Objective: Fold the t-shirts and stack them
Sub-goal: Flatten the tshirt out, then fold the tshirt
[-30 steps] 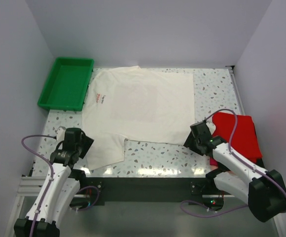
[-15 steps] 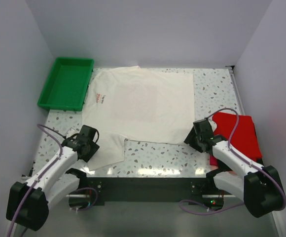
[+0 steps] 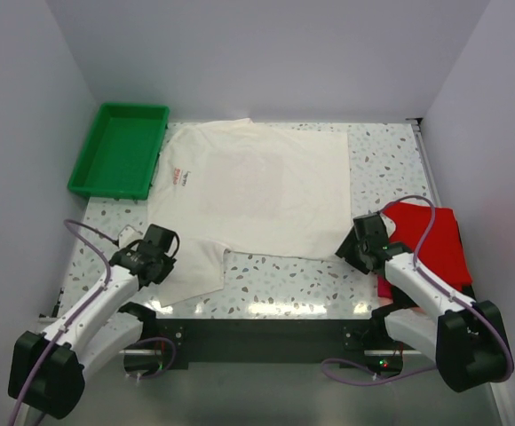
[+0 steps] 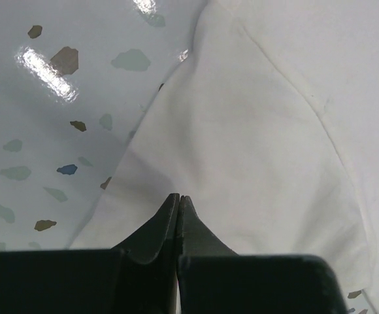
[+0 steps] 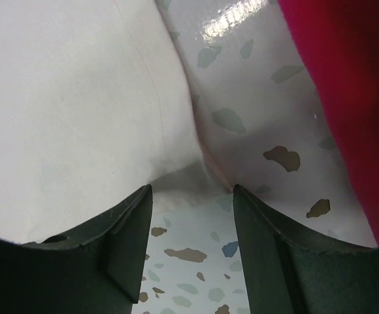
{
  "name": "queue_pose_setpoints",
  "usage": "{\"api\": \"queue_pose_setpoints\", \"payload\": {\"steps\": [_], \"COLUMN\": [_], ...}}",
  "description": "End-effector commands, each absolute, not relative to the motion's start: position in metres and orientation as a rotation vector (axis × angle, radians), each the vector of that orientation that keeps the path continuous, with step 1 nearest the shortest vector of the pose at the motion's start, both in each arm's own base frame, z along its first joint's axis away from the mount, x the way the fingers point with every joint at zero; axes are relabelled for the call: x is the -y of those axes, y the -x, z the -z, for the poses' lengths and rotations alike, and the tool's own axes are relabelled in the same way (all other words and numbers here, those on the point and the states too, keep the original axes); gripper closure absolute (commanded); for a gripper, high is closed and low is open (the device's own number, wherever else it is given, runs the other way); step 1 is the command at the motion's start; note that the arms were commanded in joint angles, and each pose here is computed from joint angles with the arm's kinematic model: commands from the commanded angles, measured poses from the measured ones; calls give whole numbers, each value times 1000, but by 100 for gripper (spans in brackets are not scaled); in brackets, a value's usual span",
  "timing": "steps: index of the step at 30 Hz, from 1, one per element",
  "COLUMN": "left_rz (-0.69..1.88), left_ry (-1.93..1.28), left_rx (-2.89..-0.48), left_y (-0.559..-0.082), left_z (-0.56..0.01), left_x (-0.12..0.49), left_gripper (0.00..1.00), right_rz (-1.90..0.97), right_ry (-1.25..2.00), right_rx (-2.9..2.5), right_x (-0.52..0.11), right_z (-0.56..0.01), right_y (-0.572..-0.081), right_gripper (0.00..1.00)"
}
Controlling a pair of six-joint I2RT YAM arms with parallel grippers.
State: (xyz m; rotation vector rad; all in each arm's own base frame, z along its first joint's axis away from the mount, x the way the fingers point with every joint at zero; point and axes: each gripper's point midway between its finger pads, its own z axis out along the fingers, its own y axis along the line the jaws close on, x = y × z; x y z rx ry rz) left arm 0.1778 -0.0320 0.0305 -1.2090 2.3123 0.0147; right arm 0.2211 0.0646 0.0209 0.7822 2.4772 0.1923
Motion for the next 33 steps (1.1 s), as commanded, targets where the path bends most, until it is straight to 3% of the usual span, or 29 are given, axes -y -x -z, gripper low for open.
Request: {"api": "queue_pose_setpoints", "payload": {"steps": [1,16,17,18,22,24,33], "left_rz": [23,154,138,113,41,16,-143], "left_ry": [1139,1047,1063,1108,1173,1202,1249], "left_rx": [-2225,-2136,-2145,-2157,-2213,-2216,-2270], "left_y": [-198,-208,-205,-199,-190,-188,-179], "left_z": [-51,-82,-78,-72,-54,-49,-22], "left_x": [30,34,33,31,29,27,18], "left_gripper": [100,100,91,67,42,38,38], "right_rz": [-127,-160,-159,-158,-188,-198,-200], "right_ry": [-793,-811,-811,-819,-820,-818,-776], "right_rx": [-2463,-2458,-2455,-2452,-2459,-2468,-2496], "right_x": [-54,-56,-56,-55,-60,-63,-65], "right_z": [-23,-28,-29,-30,-30,-28,-23], "right_y": [-221,-216,-216,-217,-218,-219,-222], "right_gripper": [44,79,80,84,87,88,88]}}
